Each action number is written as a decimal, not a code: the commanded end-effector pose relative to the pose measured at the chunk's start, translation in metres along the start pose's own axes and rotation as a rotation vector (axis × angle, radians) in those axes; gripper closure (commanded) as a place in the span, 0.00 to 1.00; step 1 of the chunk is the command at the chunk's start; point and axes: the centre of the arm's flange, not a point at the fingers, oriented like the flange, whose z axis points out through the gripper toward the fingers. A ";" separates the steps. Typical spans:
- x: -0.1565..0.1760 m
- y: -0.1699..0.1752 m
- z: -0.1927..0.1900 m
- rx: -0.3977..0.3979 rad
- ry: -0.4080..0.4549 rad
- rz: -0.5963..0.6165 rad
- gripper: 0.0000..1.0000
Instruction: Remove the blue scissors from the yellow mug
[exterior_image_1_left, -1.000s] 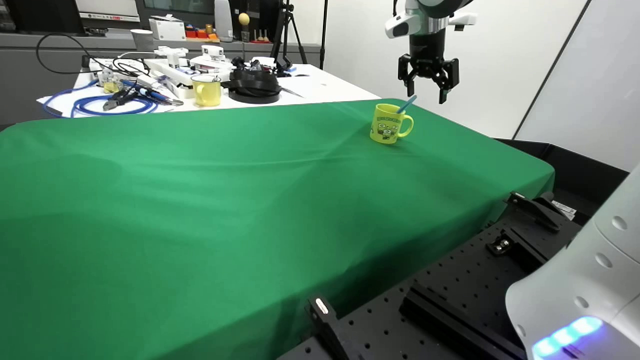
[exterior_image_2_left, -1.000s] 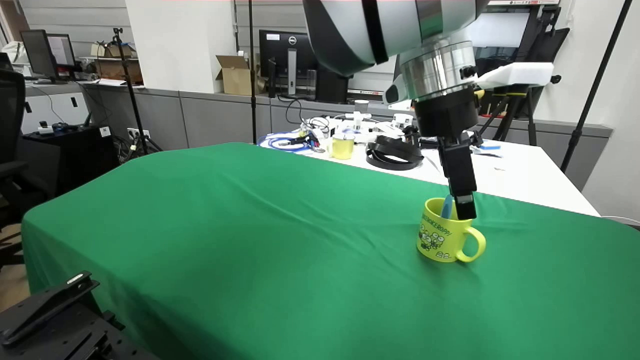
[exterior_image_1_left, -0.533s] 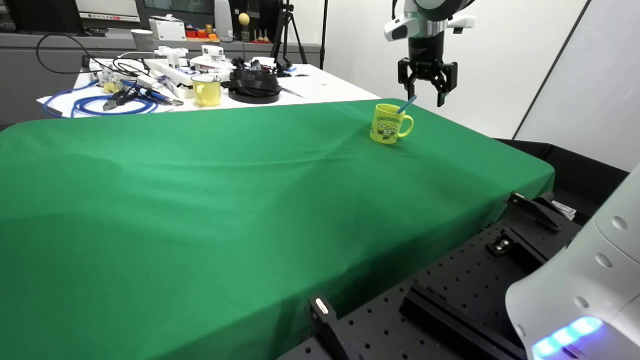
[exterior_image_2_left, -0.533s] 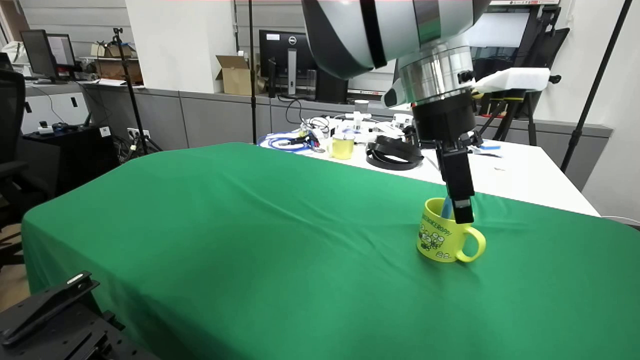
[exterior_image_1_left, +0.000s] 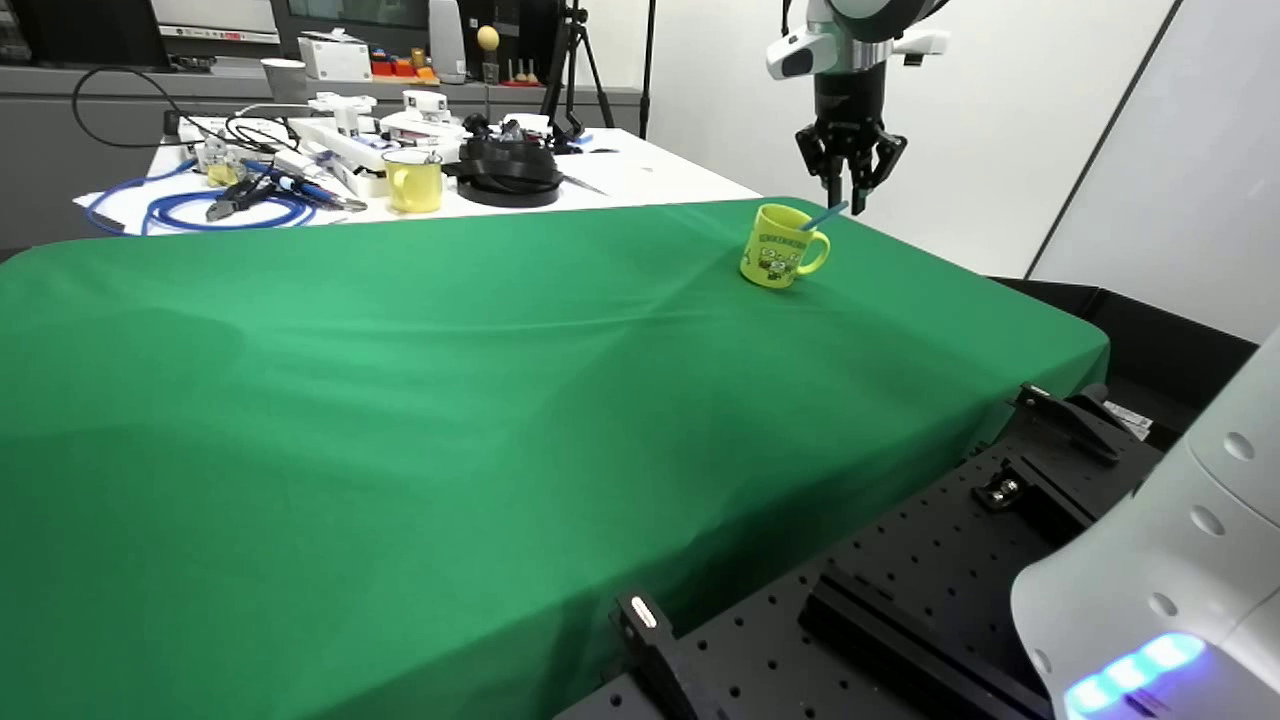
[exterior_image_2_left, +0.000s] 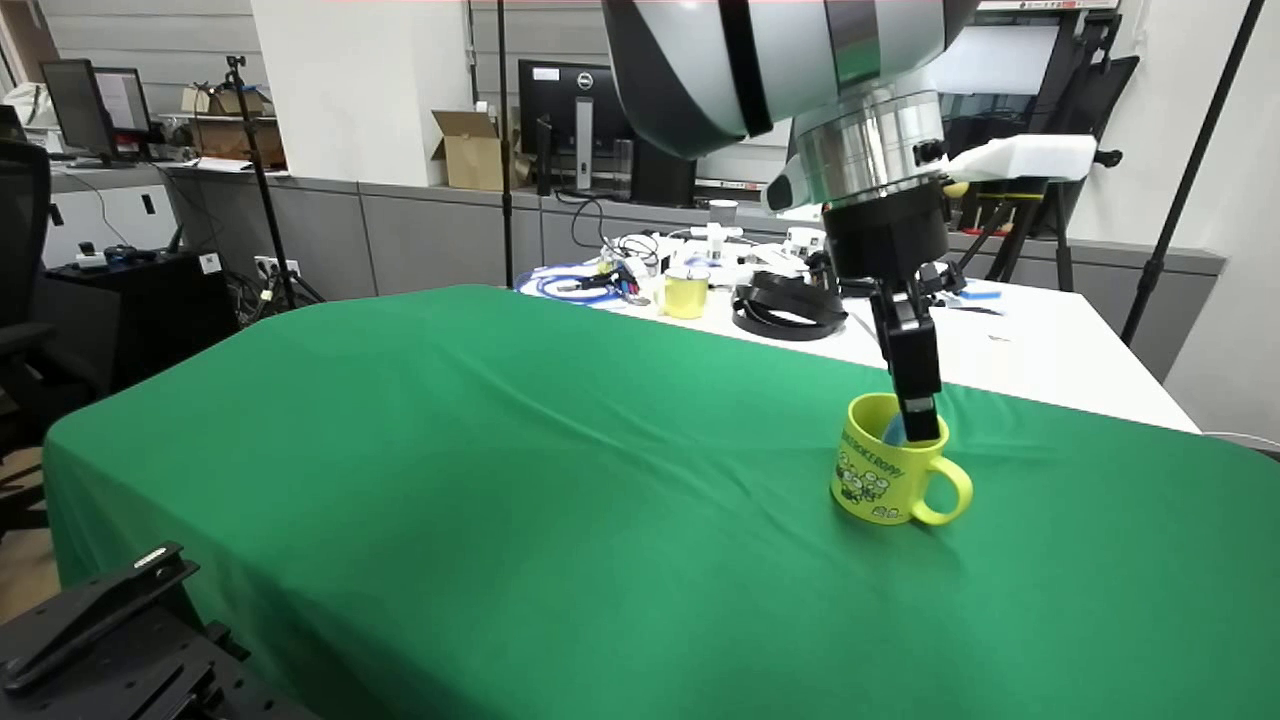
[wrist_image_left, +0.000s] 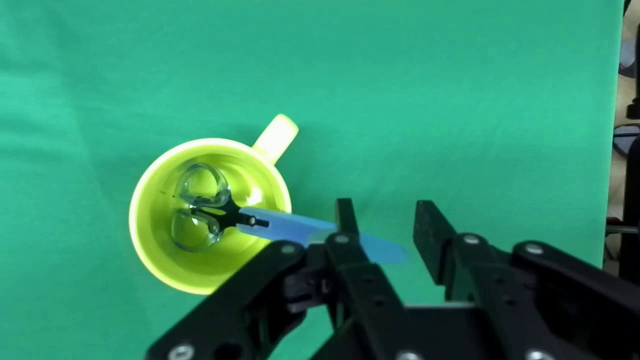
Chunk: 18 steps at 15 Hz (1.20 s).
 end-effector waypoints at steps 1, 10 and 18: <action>-0.001 -0.001 0.003 -0.009 0.013 0.002 0.95; -0.003 0.001 -0.005 -0.006 -0.014 0.007 0.73; -0.004 -0.002 -0.015 0.005 -0.035 0.003 0.20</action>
